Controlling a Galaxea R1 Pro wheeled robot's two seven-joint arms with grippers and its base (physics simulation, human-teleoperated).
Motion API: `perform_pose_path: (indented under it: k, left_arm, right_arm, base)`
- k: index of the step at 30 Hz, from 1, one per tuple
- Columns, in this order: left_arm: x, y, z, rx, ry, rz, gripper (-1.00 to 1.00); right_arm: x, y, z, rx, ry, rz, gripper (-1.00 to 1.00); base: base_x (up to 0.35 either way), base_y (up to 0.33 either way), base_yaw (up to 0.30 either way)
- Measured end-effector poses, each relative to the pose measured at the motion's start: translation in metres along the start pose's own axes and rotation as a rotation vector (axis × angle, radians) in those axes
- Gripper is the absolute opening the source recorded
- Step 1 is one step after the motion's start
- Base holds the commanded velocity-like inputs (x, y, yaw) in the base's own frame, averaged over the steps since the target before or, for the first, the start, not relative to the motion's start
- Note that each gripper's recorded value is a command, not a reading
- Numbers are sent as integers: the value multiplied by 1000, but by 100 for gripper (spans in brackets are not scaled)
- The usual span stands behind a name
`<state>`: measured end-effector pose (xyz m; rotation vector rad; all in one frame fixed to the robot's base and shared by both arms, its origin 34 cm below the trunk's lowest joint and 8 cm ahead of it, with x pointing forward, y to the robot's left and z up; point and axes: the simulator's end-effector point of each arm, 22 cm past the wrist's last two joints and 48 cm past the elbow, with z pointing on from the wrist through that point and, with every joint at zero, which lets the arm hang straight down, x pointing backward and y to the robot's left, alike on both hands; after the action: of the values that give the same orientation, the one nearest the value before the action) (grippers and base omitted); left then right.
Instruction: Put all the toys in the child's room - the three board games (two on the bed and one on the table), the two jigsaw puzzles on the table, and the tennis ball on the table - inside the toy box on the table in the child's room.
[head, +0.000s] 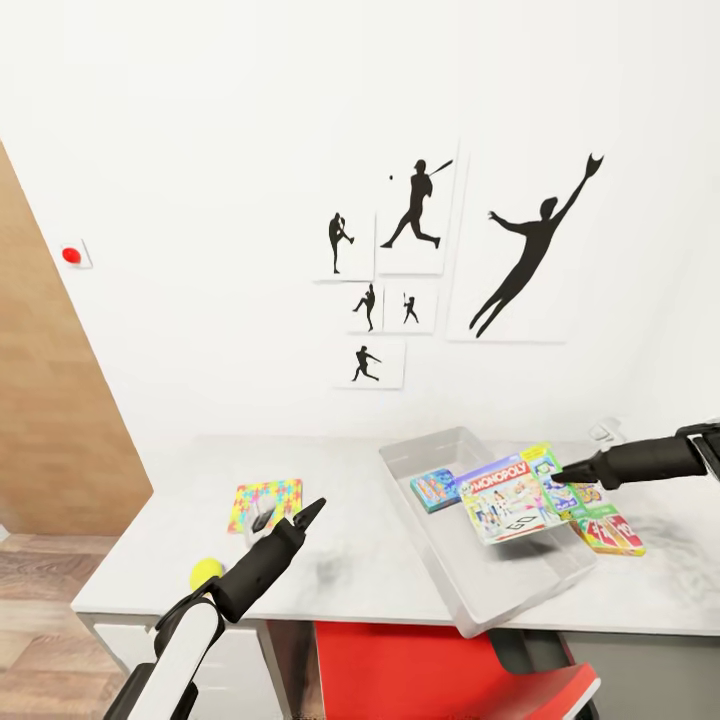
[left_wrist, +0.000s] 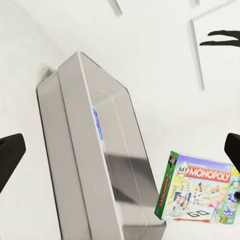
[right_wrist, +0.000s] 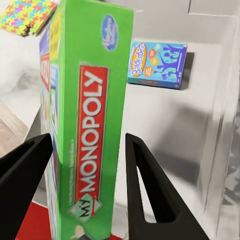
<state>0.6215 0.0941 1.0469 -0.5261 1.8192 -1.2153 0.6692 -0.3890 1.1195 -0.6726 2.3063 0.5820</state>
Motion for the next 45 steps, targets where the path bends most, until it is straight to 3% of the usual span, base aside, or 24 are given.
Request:
perform_pose_path:
  k: [14, 24, 45]
  left_arm:
    - [5, 10, 3, -16, 11, -12, 100]
    - [8, 18, 4, -28, 18, -21, 100]
    - [16, 33, 8, -54, 34, -39, 100]
  right_arm:
    - [12, 22, 33, -78, 91, -42, -100]
    - [17, 18, 42, -70, 139, -60, -100]
    - [25, 16, 60, -84, 177, -59, -100]
  base:
    - [0, 0, 0]
    - [0, 0, 0]
    - [0, 0, 0]
